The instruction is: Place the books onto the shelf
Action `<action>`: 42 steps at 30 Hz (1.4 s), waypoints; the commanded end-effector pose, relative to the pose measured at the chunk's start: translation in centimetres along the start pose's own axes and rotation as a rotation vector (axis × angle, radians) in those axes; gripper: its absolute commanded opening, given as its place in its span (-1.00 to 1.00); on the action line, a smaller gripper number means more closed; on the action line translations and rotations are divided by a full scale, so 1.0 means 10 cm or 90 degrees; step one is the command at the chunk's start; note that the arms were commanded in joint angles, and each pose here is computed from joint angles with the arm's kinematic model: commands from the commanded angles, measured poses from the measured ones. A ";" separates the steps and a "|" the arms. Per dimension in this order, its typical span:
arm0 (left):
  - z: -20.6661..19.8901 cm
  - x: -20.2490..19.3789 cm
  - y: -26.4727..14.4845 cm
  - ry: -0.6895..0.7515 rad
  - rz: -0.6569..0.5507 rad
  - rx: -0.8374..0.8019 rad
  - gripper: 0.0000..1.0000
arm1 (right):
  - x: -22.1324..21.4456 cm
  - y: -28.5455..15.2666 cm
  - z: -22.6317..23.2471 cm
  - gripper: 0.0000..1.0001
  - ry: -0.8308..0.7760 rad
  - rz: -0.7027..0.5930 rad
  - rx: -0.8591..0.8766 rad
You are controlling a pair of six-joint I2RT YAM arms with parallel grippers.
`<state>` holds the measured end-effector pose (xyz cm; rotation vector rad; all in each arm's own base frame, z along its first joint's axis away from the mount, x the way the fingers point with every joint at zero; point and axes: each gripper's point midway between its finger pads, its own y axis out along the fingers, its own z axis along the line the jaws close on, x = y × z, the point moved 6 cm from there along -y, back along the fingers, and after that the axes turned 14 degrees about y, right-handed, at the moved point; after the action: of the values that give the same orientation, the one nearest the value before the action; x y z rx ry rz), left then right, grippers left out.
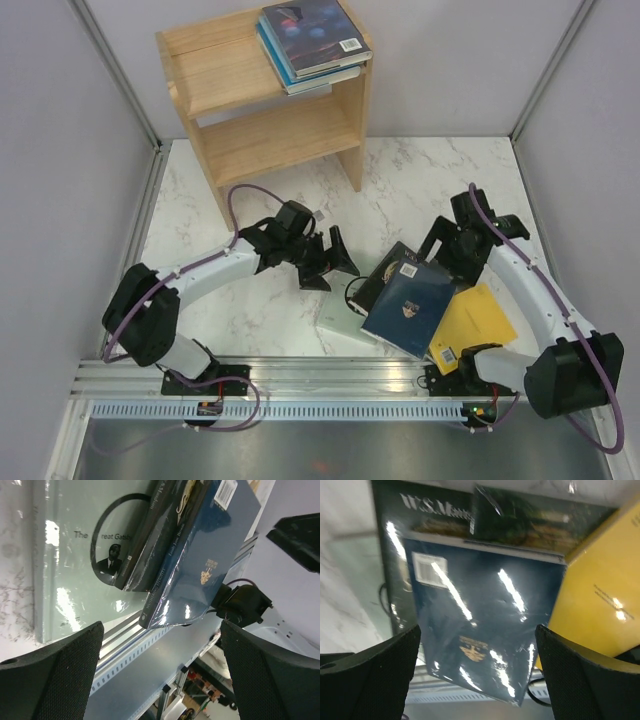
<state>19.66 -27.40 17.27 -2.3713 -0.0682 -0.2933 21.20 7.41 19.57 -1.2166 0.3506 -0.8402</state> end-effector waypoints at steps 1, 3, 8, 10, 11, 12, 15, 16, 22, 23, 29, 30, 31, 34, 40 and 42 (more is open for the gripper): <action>-0.19 0.00 0.13 0.060 0.006 -0.017 0.99 | -0.26 -0.02 -0.32 0.96 -0.010 0.069 -0.038; -0.15 -0.16 0.24 0.068 0.041 -0.009 1.00 | -0.35 0.01 -0.44 0.96 -0.005 0.083 -0.053; -0.10 -0.50 0.42 0.082 0.092 -0.010 0.99 | -0.45 -0.01 -0.59 0.96 -0.006 0.094 -0.067; -0.07 -0.57 0.52 0.073 0.103 -0.019 1.00 | -0.50 0.04 -0.64 0.96 -0.005 0.107 -0.070; -0.07 -0.62 0.56 0.073 0.111 -0.024 1.00 | -0.54 0.06 -0.65 0.96 -0.002 0.121 -0.061; -0.09 -0.64 0.60 0.072 0.116 -0.032 0.99 | -0.59 0.14 -0.68 0.96 0.004 0.135 -0.057; -0.17 -0.67 0.75 0.092 0.124 -0.057 0.99 | -0.68 0.28 -0.68 0.96 0.022 0.164 -0.024; -0.17 -0.70 0.83 0.097 0.129 -0.061 0.99 | -0.70 0.31 -0.68 0.96 0.029 0.170 -0.018; -0.30 -0.72 0.96 0.081 0.107 -0.108 0.99 | -0.80 0.43 -0.70 0.96 0.035 0.200 0.019; -0.34 -0.71 0.95 0.082 0.096 -0.127 0.99 | -0.80 0.43 -0.71 0.96 0.034 0.197 0.019; -0.45 -0.73 0.88 0.052 0.076 -0.214 0.82 | -0.92 0.56 -0.79 0.96 0.061 0.221 0.039; -0.48 -0.73 0.86 0.049 0.071 -0.234 0.76 | -0.94 0.60 -0.79 0.96 0.065 0.223 0.045; -0.49 -0.74 0.83 0.043 0.072 -0.254 0.69 | -0.95 0.60 -0.78 0.96 0.069 0.228 0.052; -0.55 -0.79 0.76 0.018 0.075 -0.330 0.47 | -0.93 0.63 -0.75 0.96 0.076 0.223 0.066; -0.75 -0.77 0.67 0.003 0.094 -0.437 0.26 | -0.92 0.66 -0.66 0.96 0.095 0.230 0.098; -0.80 -0.74 0.70 0.008 0.096 -0.443 0.08 | -0.91 0.64 -0.61 0.95 0.095 0.233 0.104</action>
<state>11.93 -35.44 10.98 -2.7839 0.1804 -0.1160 12.24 9.33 11.72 -0.9971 0.6185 -0.6312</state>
